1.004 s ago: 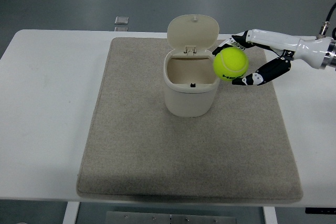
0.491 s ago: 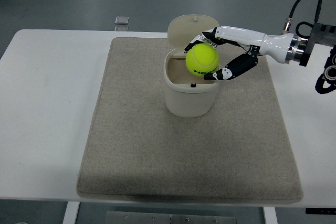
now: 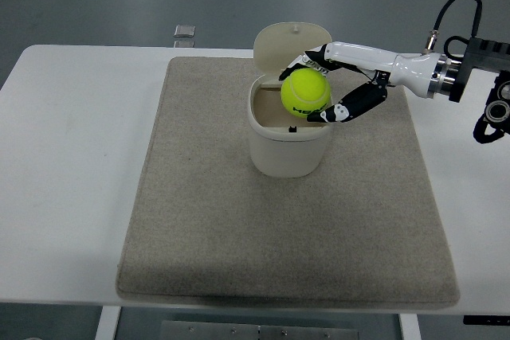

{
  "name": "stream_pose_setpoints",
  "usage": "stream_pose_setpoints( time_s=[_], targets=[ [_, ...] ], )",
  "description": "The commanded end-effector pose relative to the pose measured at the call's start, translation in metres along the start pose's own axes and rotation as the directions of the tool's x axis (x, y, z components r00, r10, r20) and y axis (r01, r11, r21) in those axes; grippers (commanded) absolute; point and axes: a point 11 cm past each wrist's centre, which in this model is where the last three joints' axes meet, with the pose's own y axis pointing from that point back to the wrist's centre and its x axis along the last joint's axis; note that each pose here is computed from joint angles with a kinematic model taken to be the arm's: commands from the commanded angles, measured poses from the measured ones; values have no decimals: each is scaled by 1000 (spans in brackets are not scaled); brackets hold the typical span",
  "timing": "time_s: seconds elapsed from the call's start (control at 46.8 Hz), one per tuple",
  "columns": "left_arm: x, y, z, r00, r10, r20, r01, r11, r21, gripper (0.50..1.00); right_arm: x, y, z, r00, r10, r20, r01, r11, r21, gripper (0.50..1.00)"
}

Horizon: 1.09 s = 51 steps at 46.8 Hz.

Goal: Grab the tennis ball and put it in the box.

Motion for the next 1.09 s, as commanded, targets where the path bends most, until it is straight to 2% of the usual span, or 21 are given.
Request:
stream_pose_setpoints(
  time_s=[0.0,0.064,0.128,0.192,0.385,0.62,0.684,0.876,1.068],
  targets=[
    [0,0,0,1000,0,0,0,1000,0,996,-1,0,0,1000,-2,0,2,1000,-2,641],
    [0,0,0,1000,0,0,0,1000,0,996,-1,0,0,1000,-2,0,2,1000,-2,648],
    [0,0,0,1000,0,0,0,1000,0,996,-1,0,1,1000,-3,-2,3,1000,-2,696],
    [0,0,0,1000,0,0,0,1000,0,996,-1,0,1,1000,-5,-1,5,1000,-3,717],
    [0,0,0,1000,0,0,0,1000,0,996,-2,0,2,1000,-6,-1,6,1000,-5,752],
    [0,0,0,1000,0,-1,0,1000,0,996,-1,1,3,1000,-6,-6,6,1000,-12,754],
    [0,0,0,1000,0,0,0,1000,0,996,-1,1,4,1000,-6,-7,6,1000,-14,790],
    [0,0,0,1000,0,0,0,1000,0,996,-1,1,4,1000,-12,-3,12,1000,-13,856],
    [0,0,0,1000,0,0,0,1000,0,996,-2,1,4,1000,-16,0,16,1000,-13,860]
  ],
)
